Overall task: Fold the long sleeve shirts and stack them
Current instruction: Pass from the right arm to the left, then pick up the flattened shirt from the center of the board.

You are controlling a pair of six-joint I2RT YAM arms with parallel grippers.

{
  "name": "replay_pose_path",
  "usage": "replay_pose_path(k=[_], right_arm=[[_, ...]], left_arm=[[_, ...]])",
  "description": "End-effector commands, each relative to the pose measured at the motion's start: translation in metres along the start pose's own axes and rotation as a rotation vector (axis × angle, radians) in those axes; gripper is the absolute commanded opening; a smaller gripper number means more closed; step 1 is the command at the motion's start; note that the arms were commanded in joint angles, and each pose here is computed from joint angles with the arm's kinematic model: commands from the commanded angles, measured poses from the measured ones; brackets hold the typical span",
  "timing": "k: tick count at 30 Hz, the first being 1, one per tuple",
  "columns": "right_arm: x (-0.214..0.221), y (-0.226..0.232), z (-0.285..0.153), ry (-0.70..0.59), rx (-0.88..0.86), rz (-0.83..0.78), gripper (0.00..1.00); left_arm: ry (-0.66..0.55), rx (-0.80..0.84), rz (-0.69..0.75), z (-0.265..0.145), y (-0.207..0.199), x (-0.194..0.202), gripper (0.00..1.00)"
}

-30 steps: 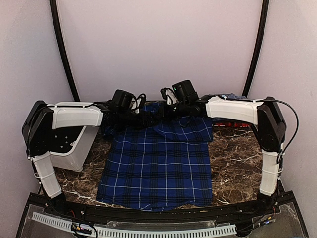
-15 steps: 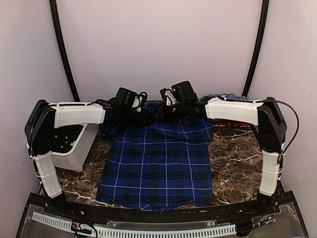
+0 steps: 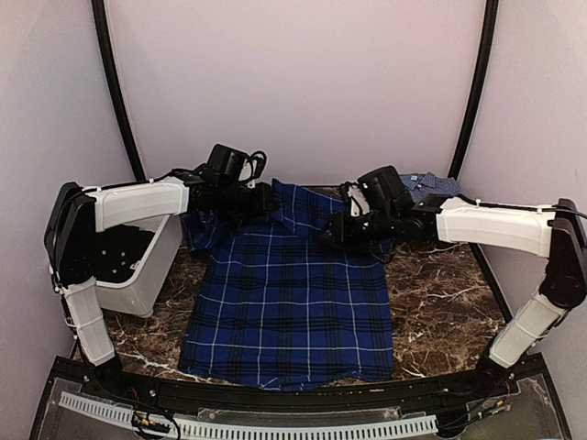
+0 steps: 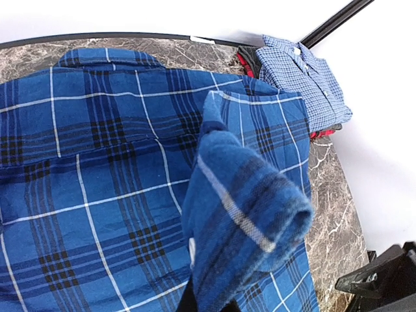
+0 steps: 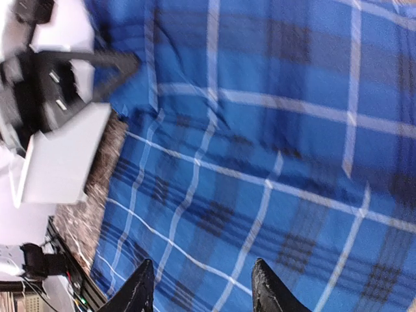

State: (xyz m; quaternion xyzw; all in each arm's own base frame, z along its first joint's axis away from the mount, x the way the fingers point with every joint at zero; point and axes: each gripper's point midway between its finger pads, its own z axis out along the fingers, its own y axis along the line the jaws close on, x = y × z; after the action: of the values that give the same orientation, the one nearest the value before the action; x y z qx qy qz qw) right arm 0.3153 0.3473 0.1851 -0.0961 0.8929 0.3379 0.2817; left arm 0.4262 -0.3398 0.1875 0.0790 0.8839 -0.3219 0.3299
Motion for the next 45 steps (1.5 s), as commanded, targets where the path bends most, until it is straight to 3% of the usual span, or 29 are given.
replay_pose_path(k=[1, 10, 18, 26, 41, 43, 45], right_arm=[[0.055, -0.030, -0.017, 0.105, 0.109, 0.069, 0.48], [0.173, -0.055, -0.056, 0.308, 0.250, 0.150, 0.46], [0.241, -0.077, -0.095, 0.420, 0.317, 0.277, 0.39], [0.273, -0.096, -0.103, 0.421, 0.290, 0.395, 0.32], [0.289, -0.106, -0.094, 0.448, 0.310, 0.420, 0.26], [0.290, -0.108, -0.096, 0.451, 0.319, 0.418, 0.22], [0.288, -0.107, -0.098, 0.442, 0.320, 0.418, 0.12]], left_arm=[[-0.043, 0.016, 0.045, -0.028, -0.014, -0.024, 0.00], [-0.050, 0.031, 0.066, -0.044, -0.022, -0.034, 0.00], [-0.082, 0.027, 0.079, -0.064, -0.028, -0.045, 0.00], [-0.105, 0.035, 0.085, -0.078, -0.034, -0.052, 0.00], [-0.137, 0.032, 0.102, -0.090, -0.042, -0.066, 0.00], [-0.143, 0.033, 0.103, -0.091, -0.043, -0.068, 0.00], [-0.153, 0.033, 0.107, -0.093, -0.044, -0.072, 0.00]])
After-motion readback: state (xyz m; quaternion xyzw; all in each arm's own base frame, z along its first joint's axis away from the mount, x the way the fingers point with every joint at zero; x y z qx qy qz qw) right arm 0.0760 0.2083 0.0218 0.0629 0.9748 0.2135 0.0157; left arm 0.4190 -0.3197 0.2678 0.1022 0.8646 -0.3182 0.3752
